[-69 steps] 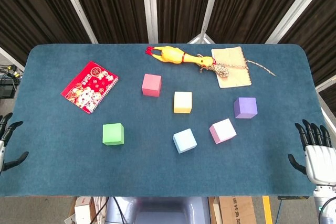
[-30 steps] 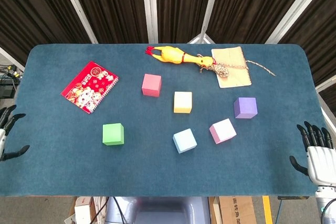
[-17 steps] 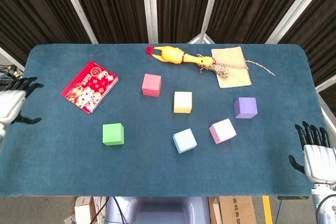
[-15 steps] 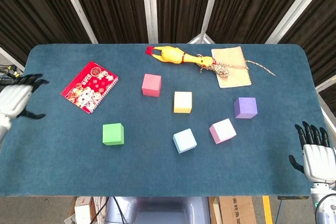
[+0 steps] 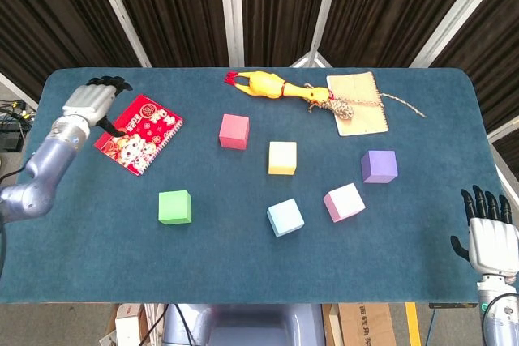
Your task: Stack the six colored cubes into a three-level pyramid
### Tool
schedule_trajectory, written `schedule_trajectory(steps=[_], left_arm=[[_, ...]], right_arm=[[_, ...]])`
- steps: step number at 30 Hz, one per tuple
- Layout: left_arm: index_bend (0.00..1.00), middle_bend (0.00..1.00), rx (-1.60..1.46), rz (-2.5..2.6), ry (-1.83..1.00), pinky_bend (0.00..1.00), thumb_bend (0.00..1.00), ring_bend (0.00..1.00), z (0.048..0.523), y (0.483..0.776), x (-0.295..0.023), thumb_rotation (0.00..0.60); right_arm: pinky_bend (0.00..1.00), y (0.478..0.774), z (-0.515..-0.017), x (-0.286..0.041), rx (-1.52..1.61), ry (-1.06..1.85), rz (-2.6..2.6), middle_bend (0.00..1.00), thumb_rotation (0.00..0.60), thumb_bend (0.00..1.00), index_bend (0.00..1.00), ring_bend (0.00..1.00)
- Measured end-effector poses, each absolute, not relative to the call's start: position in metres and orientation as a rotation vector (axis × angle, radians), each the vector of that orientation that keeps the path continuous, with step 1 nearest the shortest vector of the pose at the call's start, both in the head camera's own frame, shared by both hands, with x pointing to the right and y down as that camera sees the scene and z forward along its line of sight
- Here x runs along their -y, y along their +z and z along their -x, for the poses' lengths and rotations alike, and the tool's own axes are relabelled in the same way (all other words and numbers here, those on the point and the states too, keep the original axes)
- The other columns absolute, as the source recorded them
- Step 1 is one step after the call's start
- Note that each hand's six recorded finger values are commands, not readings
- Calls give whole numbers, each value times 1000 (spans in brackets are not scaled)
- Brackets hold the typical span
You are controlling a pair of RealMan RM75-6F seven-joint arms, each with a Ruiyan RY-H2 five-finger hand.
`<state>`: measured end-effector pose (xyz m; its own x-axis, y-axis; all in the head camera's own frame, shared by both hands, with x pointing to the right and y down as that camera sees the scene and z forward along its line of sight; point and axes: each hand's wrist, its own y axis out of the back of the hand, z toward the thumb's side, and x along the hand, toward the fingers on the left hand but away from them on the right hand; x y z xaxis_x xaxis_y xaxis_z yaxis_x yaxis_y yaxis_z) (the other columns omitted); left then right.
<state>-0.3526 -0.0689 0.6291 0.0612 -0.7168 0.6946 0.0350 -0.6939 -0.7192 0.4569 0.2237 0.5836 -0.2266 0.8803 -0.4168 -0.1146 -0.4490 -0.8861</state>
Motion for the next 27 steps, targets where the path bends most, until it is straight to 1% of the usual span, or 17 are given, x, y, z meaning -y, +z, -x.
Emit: schedule_trajectory(steps=[7,13,22,27], left_arm=[[151,49,-618,1812,-1697,16,150,11,305,661,69,600],[151,49,-563,1824,-1663,16,149,11,268,674,66,600],[149,42,-572,1846,-1620,16,149,10,221,694,60,600],[142,24,-586,1862,-1604,16,117,2,199,703,58,600]], right_arm=[[0,584,-465,-223,989,1794,1277,73,600,281,112,70],[0,583,-469,-223,1000,1801,1272,72,600,281,112,70],[0,582,-474,-223,1014,1810,1273,73,600,281,112,70],[0,582,-476,-224,1015,1818,1272,73,600,281,112,70]])
